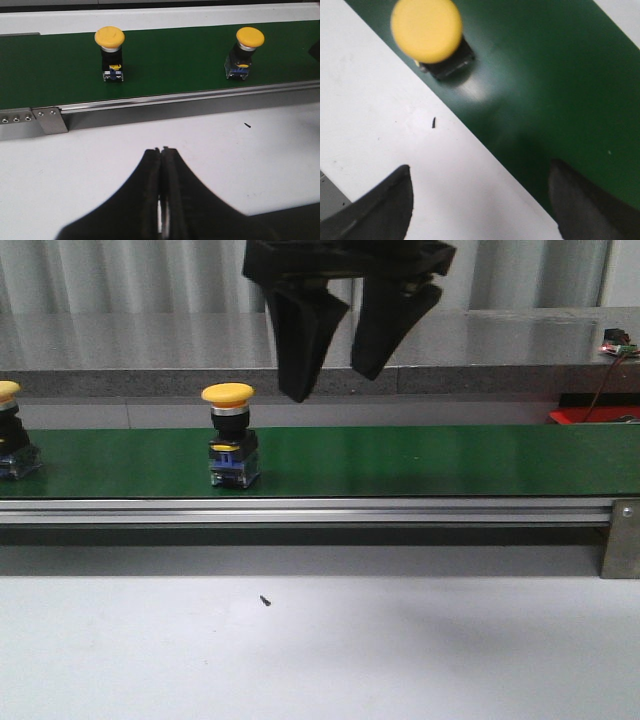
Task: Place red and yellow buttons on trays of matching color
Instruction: 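Lower the open right gripper over the first yellow button on the belt, then close the right gripper on the yellow button's cap and lift it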
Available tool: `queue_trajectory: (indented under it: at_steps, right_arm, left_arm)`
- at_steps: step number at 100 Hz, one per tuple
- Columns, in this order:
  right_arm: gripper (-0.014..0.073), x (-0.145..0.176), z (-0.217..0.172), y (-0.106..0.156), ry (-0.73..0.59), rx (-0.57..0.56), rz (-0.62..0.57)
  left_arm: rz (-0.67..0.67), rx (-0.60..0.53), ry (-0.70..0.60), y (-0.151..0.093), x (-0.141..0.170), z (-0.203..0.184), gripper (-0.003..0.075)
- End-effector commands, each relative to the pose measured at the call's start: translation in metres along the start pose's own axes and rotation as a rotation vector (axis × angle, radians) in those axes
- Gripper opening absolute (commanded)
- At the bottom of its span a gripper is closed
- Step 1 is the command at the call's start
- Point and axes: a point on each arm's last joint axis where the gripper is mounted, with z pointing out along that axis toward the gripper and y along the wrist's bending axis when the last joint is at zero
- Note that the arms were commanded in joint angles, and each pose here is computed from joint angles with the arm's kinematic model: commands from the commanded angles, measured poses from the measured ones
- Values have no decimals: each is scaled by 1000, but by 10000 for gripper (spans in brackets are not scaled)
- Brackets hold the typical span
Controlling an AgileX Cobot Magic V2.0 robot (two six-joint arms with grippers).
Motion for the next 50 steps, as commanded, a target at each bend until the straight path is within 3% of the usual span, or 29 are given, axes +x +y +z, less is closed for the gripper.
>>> queue_trajectory:
  at_steps: [1,18,50]
  right_arm:
    - [560,-15,-23,7,-121,-17,-46]
    - [560,-29,-7,11,-190,-62,-56]
    - [560,-40,16,8,-265,-47,-42]
  left_arm:
    - [-8,11,-80,-2,-11,-4,-20]
    - [-8,11,-80,-2,-11,-4,-20]
    - [-8,11,-80,-2,-11,-4,-20]
